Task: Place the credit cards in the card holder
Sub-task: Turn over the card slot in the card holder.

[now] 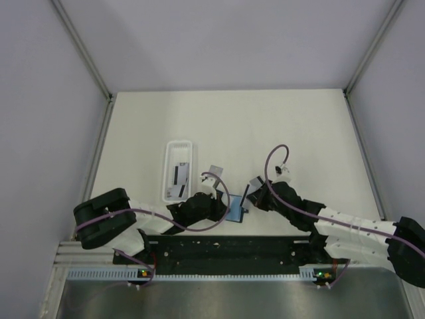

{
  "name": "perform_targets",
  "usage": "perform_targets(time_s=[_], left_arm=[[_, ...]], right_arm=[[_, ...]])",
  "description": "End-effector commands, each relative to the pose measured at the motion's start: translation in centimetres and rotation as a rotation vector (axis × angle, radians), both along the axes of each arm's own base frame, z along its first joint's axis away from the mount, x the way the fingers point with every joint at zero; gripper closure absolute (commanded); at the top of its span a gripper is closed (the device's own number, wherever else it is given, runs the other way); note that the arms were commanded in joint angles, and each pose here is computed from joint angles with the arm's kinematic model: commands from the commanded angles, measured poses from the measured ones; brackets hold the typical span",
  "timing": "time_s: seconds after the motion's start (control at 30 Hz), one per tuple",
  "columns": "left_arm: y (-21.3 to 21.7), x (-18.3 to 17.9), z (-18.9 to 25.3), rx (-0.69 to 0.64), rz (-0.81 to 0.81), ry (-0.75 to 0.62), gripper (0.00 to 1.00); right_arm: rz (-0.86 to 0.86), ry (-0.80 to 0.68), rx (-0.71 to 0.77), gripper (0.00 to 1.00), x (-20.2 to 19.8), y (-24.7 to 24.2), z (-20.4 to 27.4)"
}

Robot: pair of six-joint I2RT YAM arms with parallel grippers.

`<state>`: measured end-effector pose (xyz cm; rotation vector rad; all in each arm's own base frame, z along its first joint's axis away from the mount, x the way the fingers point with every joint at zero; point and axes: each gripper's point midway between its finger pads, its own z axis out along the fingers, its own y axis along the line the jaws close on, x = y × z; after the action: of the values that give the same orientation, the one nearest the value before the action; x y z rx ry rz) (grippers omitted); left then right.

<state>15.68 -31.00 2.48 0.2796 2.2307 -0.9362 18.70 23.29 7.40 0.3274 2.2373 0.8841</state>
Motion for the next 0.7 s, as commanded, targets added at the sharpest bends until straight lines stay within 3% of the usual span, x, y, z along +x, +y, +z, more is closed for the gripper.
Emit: perform_targets(time_s=[0.0,0.67], left_arm=[[4.2,-2.2,-5.3,0.204,-0.014,0.103,1.0],[4.3,-2.2,-5.3,0.199,-0.015,0.106,1.0]], right_arm=[[0.002,-0.036,0.054,1.0,0.5,1.2,1.2],[0.006,0.03,0.002,1.0,-0.4,1.2,-1.0]])
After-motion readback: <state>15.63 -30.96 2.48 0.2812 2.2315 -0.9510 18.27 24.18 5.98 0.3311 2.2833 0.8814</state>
